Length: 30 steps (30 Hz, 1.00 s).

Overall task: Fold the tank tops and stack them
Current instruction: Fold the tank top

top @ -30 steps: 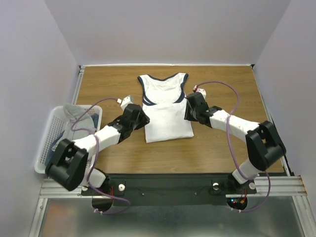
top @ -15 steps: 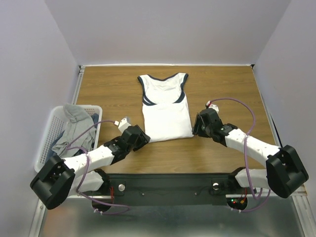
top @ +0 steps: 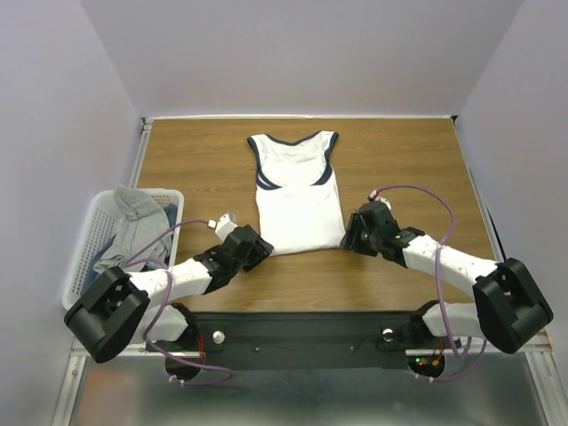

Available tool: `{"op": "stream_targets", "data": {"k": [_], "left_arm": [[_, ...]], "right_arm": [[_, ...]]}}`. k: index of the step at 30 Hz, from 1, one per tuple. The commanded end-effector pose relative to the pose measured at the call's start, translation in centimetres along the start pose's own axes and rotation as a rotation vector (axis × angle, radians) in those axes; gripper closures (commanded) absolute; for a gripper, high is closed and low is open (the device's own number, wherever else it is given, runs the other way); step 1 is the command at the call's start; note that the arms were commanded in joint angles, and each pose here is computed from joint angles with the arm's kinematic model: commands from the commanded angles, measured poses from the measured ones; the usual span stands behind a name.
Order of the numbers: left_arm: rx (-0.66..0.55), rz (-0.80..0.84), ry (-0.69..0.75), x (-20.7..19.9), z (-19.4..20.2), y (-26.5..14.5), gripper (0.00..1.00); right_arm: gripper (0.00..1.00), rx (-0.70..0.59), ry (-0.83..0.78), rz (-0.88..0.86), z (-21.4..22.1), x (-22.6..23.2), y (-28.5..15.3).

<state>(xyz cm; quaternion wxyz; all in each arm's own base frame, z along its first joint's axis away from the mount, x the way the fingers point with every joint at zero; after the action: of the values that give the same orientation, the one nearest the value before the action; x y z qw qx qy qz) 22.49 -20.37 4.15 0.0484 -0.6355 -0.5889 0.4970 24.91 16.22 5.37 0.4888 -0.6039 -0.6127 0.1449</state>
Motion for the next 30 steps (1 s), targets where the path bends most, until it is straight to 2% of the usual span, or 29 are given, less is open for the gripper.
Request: {"op": "stream_targets", "data": {"k": [1,11,15,16,19,24,26,30], "left_arm": [[0.001,-0.035,0.006,0.9,0.4,0.4,0.42],[0.008,-0.071,0.037,1.2,0.5,0.9,0.50],[0.020,-0.082,0.064,1.0,0.6,1.3,0.58],[0.018,-0.078,0.069,0.8,0.5,1.4,0.65],[0.011,-0.057,0.089,-0.1,0.0,1.4,0.74],[0.028,-0.025,0.135,-1.2,-0.3,0.8,0.92],[0.039,-0.009,0.144,-1.6,-0.3,0.2,0.96],[0.091,0.017,0.146,-1.6,0.6,-1.1,1.00]], "right_arm": [[0.43,-0.034,0.034,-0.045,-0.9,1.3,0.6],[0.46,-0.007,0.037,-0.018,-0.3,1.1,2.5],[0.48,-0.017,0.039,-0.012,-0.6,1.2,2.7],[0.50,-0.022,0.036,-0.012,-0.8,1.2,2.8],[0.59,-0.026,0.029,-0.007,-1.0,1.4,3.0],[0.86,0.011,0.000,-0.034,-0.4,1.6,2.7],[0.91,0.034,-0.004,-0.040,0.1,1.5,2.1],[0.95,0.098,-0.019,-0.055,1.7,0.9,-0.1]]}}
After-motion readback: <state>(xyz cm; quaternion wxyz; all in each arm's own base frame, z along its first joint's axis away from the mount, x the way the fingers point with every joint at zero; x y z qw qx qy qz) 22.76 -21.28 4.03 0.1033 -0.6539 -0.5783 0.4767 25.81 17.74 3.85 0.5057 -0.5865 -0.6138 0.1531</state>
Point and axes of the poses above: each gripper's point midway between its finger pads, its own y axis out along the fingers, its own x axis along the line the jaws close on, z = x × y, the point moved 1 cm from there along -y, back along the fingers, and after that the axes turned 8 degrees about y, right-handed, at the moved point
